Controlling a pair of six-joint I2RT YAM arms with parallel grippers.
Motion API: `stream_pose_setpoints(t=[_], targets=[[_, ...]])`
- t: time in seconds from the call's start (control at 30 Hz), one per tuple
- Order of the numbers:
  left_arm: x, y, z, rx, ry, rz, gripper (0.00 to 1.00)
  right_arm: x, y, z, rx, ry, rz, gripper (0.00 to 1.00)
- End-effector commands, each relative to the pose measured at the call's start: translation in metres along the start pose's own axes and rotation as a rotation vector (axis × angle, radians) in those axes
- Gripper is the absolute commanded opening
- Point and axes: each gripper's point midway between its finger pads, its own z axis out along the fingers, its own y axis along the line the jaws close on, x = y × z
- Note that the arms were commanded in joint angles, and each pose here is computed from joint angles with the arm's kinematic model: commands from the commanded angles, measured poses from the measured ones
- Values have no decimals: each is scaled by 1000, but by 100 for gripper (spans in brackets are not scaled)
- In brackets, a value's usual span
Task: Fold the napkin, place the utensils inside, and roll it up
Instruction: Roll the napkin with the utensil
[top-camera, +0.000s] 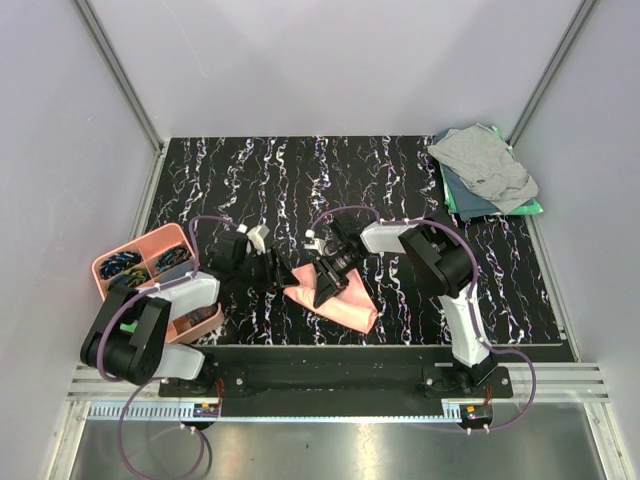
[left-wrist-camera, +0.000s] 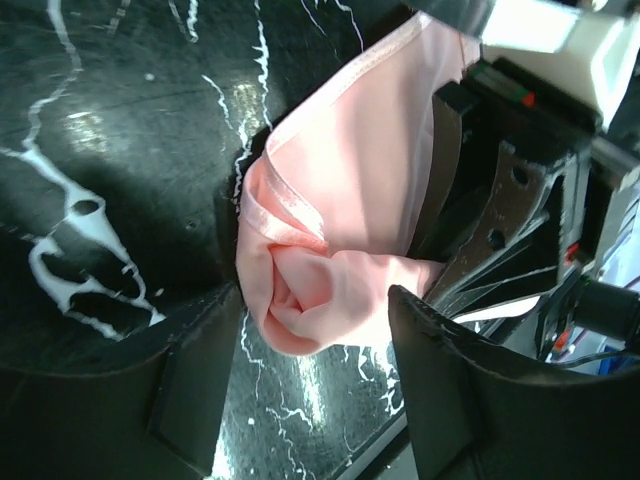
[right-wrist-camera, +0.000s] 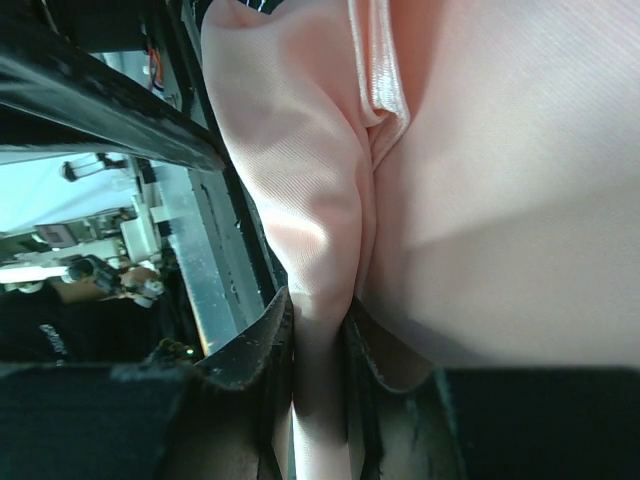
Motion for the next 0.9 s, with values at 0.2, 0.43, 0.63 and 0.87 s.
stream_pose_setpoints(t=[0.2, 0.43, 0.63, 0.87], targets=[[-10, -7, 21, 60, -12, 88, 36, -8, -12, -2, -22, -10, 38, 29], [-5, -1, 21, 24, 25, 55, 12, -27, -2, -18, 59, -64, 9, 45], [-4, -2, 19, -2, 72, 34, 9, -53, 28, -59, 253, -191, -136, 60], [-1, -1, 21, -26, 136, -4, 9, -48, 30, -82, 639, -301, -452, 75]])
